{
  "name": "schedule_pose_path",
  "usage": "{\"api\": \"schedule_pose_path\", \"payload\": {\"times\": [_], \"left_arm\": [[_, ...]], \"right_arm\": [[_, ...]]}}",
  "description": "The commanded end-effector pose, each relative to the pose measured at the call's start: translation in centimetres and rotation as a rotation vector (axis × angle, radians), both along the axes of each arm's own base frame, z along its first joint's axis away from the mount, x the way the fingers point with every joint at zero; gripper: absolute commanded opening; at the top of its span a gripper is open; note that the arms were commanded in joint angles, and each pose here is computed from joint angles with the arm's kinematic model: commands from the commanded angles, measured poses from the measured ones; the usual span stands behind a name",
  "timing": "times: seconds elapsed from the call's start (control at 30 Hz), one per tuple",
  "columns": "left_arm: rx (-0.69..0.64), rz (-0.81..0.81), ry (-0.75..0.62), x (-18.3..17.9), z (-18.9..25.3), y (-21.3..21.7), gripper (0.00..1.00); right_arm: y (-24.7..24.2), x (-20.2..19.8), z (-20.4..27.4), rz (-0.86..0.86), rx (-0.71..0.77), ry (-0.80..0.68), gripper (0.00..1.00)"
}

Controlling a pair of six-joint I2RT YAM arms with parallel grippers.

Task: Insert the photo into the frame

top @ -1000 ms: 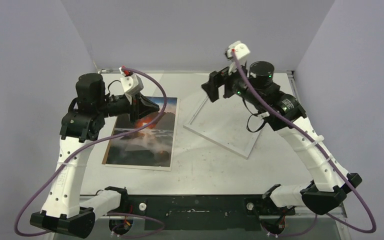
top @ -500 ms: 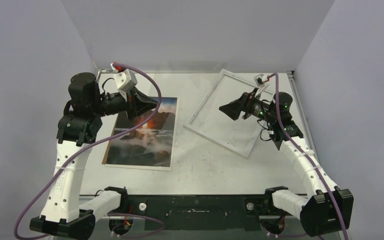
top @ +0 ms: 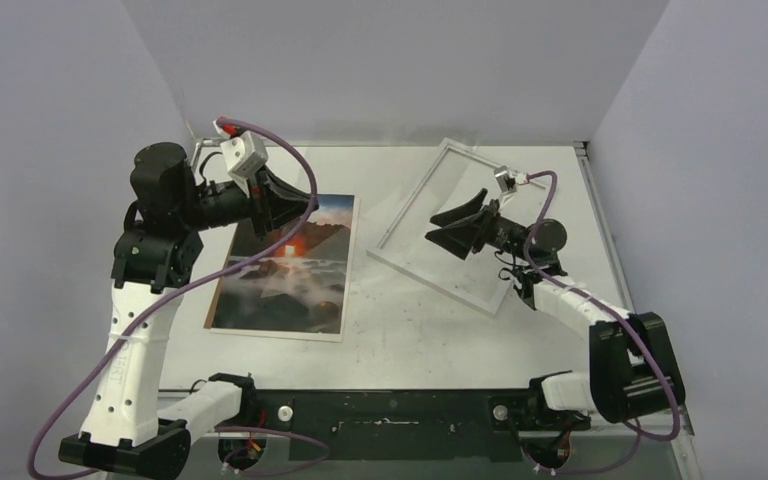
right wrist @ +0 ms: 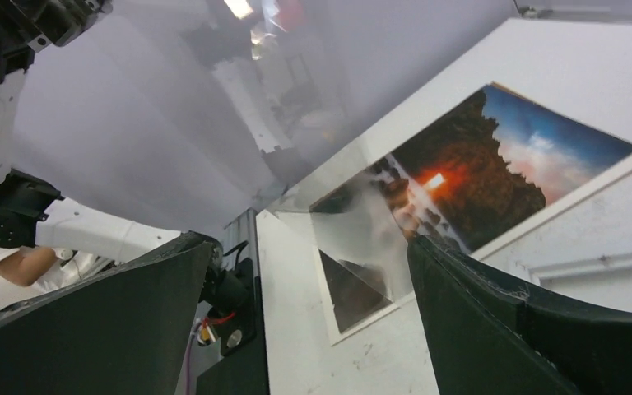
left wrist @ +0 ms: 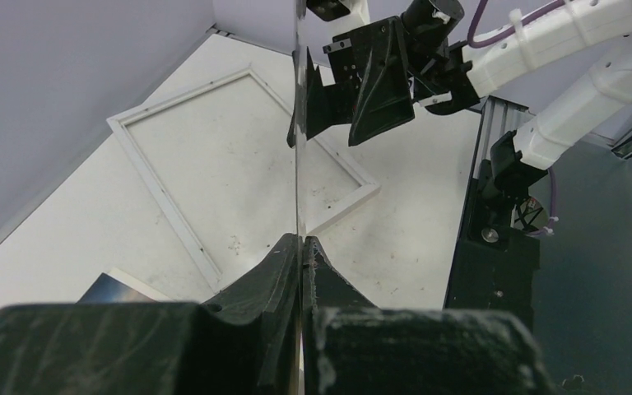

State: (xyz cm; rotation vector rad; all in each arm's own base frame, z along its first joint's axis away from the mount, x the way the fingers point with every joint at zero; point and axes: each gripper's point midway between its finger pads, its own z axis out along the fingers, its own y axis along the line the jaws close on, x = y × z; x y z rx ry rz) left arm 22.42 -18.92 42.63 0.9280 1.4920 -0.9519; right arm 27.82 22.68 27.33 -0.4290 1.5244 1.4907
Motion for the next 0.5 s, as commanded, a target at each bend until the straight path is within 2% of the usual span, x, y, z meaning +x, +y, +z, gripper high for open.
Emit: {"api": "schedule_pose_path", "payload": {"times": [0.0, 0.07, 0.2, 0.3, 0.47], "left_arm": [[-0.04, -0.024, -0.106, -1.4, 3.5, -0.1, 0.0], [-0.044, -0.026, -0.104, -1.5, 3.5, -0.1, 0.0], [-0.044, -0.024, -0.109, -1.7, 3.8, 0.0, 0.0], [-0.036, -0.024, -0.121, -2.0, 3.9, 0.1, 0.0], [-0.035, -0.029, -0.125, -2.3, 3.9, 0.1, 0.0]], "right_arm": [[0.5, -3.0, 4.6, 0.145, 0.153, -0.229, 0.95], [0.7, -3.3, 5.0, 0.199, 0.195, -0.232, 0.96], [1.1, -2.3, 4.5, 0.236, 0.17, -0.223, 0.99], [0.2, -1.3, 4.9, 0.192, 0.163, -0.233, 0.96], [-0.1, 1.5, 4.0, 0.069, 0.075, -0.242, 1.0]]}}
